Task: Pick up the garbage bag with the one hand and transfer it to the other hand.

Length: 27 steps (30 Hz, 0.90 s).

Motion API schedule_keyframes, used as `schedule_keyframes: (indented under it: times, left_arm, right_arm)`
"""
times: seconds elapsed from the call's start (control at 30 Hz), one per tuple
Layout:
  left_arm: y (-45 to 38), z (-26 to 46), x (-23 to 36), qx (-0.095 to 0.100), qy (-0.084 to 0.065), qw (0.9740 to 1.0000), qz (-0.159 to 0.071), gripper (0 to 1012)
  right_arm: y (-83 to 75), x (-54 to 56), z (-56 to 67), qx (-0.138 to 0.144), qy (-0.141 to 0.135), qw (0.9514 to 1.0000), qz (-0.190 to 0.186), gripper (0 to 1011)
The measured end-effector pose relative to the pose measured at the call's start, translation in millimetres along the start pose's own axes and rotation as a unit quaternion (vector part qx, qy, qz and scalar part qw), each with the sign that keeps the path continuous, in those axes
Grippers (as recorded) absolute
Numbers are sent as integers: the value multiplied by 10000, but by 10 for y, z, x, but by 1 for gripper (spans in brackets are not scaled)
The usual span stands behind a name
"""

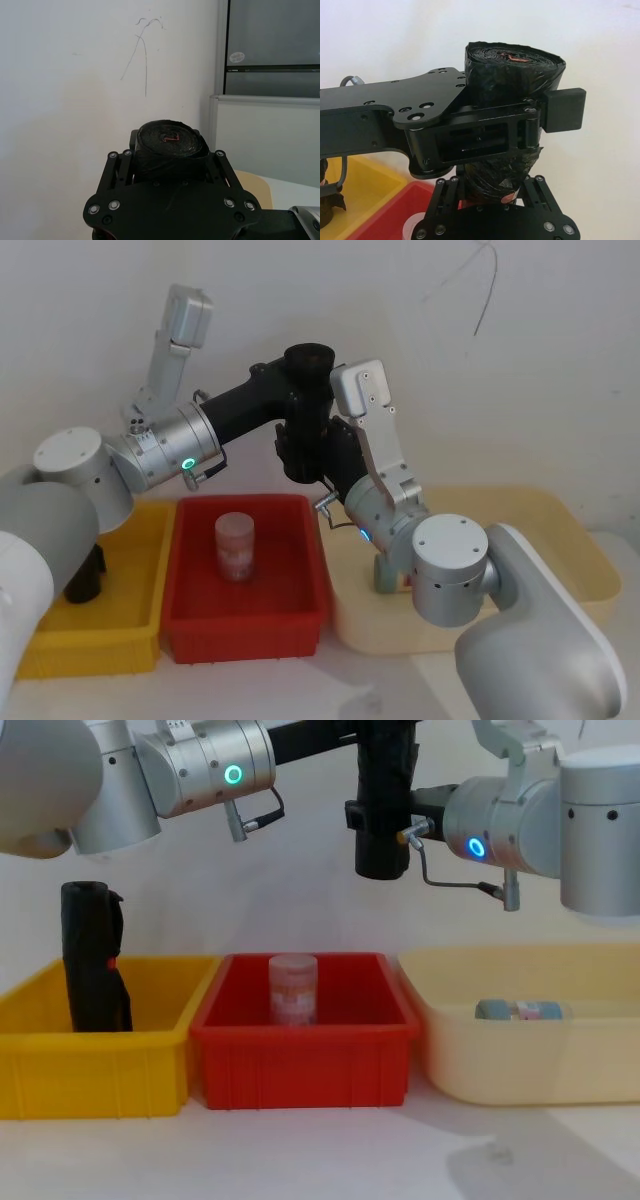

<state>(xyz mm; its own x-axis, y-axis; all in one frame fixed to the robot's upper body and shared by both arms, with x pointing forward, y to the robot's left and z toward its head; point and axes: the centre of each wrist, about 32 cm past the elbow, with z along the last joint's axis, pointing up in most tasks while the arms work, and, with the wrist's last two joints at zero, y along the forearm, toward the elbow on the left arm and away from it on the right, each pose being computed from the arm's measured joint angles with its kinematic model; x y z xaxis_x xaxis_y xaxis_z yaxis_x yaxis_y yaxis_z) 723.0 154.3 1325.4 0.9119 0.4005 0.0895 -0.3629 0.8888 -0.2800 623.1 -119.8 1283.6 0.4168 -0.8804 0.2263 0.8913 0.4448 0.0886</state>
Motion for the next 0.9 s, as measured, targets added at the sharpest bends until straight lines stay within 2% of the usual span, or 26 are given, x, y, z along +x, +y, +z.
schedule_keyframes:
  times: [0.13,0.43,0.47,0.67,0.9]
  left_arm:
    - [-1,0,0,0,0,10000,-2,552]
    - [-1,1,0,-1,-1,10000,-2,810]
    - [-1,1,0,-1,0,10000,-2,871]
    - [-1,1,0,-1,-1,10000,-1,1001]
    - [-1,1,0,-1,-1,10000,0,1001]
  right_arm:
    - [1,-1,0,-2,0,10000,3,505]
    - [1,-1,0,-4,3,10000,1,506]
    - [1,0,-1,-7,4,10000,-5,505]
    - [6,23,-6,-46,24,9998,-177,503]
    - [15,82,-21,-133,51,9985,-528,503]
